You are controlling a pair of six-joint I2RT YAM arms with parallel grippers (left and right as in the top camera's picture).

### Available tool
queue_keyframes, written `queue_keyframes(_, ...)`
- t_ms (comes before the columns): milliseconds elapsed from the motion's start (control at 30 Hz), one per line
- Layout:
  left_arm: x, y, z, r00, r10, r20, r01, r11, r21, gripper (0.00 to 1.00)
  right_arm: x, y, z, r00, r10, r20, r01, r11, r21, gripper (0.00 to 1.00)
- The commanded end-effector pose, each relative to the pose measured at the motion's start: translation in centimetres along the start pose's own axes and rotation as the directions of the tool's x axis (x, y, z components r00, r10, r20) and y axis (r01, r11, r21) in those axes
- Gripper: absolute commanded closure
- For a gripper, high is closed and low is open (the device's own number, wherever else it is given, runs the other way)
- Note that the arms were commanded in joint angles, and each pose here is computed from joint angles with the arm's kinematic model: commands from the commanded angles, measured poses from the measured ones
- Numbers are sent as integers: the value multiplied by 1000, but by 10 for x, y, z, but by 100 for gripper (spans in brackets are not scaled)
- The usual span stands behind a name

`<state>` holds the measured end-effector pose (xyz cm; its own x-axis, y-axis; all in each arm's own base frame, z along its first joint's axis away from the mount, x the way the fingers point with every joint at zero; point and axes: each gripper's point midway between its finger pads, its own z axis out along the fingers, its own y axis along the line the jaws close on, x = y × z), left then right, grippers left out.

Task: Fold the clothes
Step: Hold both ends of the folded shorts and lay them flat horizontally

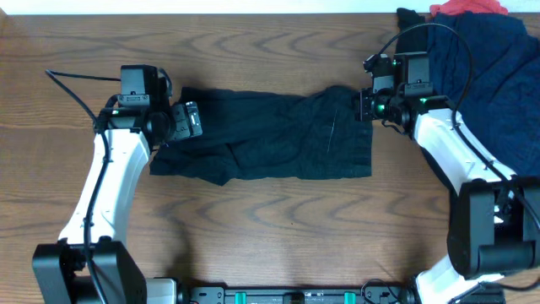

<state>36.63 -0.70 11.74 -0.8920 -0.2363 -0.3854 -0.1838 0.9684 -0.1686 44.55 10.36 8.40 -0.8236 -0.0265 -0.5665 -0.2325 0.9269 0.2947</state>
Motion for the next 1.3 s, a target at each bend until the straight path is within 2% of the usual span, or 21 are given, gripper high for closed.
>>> queue_keyframes(0, -1, 0, 5, 1000, 16, -18, -16, 1000, 2, 2, 16, -23, 24, 997, 64, -53, -60, 995, 74, 99)
queue_keyframes(200, 2, 2, 10, 999, 14, -37, -14, 1000, -3, 2, 31, -43, 31, 986, 141, -94, -132, 986, 103, 99)
queue_keyframes(333, -1, 1, 11, 1000, 16, -23, -16, 1000, 0, 2, 31, -54, 16, 978, 187, -95, -175, 978, 116, 99)
queue_keyframes(400, -1, 1, 11, 1000, 16, -23, -16, 1000, 0, 2, 30, -53, 5, 976, 193, -98, -182, 977, 108, 96)
queue_keyframes(500, -1, 1, 11, 1000, 15, -22, -15, 1000, -1, 2, 23, -46, -18, 980, 182, -85, -174, 981, 89, 73)
queue_keyframes(600, -2, 3, 10, 1000, 13, -22, -13, 1000, -6, 2, 15, -36, -43, 985, 164, -58, -159, 984, 85, 37)
queue_keyframes(667, -2, 5, 10, 1000, 8, -21, -9, 1000, -7, 2, 7, -29, -60, 988, 151, -29, -148, 986, 81, 26)
queue_keyframes(700, -2, 6, 10, 1000, 6, -20, -6, 1000, -9, 2, 4, -26, -66, 990, 139, -14, -138, 987, 78, 23)
queue_keyframes(933, -6, 22, 10, 999, -38, -18, 38, 999, -15, 2, -3, -5, -79, 995, 99, 13, -99, 994, 36, 20)
queue_keyframes(1033, -5, 20, 14, 999, -3, -33, 4, 999, 45, 2, 0, 3, -76, 997, 78, -3, -78, 997, 23, 19)
queue_keyframes(1267, -8, 23, 59, 996, 54, -65, -47, 993, 110, 2, 9, 12, -73, 997, 59, -41, -59, 998, 21, 17)
